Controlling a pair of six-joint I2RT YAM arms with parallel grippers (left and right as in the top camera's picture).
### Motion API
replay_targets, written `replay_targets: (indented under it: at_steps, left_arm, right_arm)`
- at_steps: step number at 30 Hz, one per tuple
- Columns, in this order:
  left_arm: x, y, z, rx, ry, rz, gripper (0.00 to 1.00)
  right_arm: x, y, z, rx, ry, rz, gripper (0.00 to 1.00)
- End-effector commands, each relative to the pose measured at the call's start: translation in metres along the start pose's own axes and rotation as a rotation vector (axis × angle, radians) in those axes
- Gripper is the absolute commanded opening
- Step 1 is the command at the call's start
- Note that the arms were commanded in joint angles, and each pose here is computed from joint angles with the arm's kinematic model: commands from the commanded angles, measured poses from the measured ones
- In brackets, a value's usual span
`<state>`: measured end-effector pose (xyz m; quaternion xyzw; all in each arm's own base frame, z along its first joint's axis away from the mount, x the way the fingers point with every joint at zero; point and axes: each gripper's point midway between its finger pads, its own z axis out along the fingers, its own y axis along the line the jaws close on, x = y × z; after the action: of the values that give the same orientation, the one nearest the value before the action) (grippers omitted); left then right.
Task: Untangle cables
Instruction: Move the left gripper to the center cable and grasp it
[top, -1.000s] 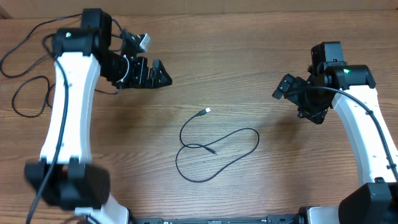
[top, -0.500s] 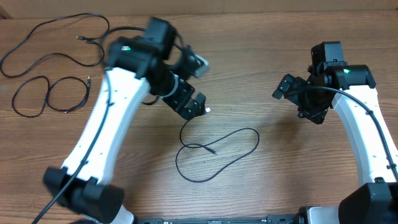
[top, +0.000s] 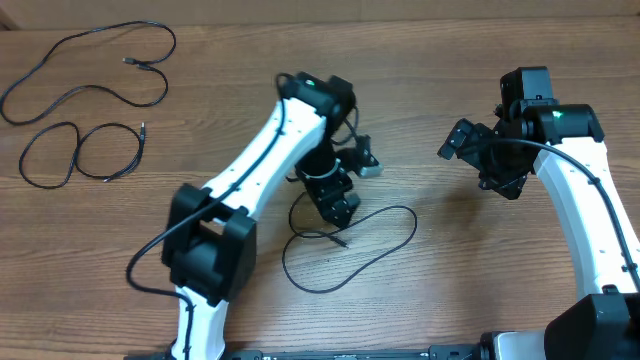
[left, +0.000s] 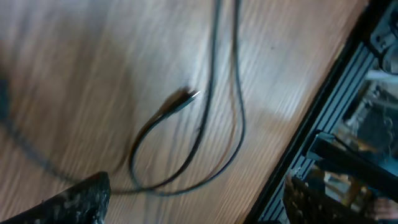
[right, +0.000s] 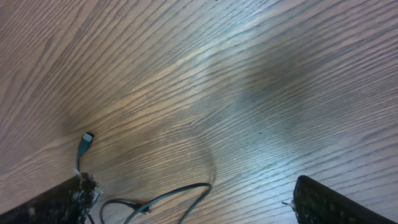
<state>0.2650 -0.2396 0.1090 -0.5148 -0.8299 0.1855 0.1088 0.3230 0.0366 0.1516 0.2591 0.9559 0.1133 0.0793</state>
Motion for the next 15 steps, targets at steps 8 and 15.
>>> replay_targets:
  at_steps: [8,15]
  left_arm:
    - [-0.012,-0.012,0.048,0.09,0.078,0.082,0.6]
    - [-0.013,-0.009,0.05,0.086,0.07,0.08,0.49]
  right_arm:
    - [-0.002,0.0,-0.002,0.002,-0.014,-0.004,1.0]
    - [-0.002,0.0,-0.002,0.002,-0.014,-0.004,1.0]
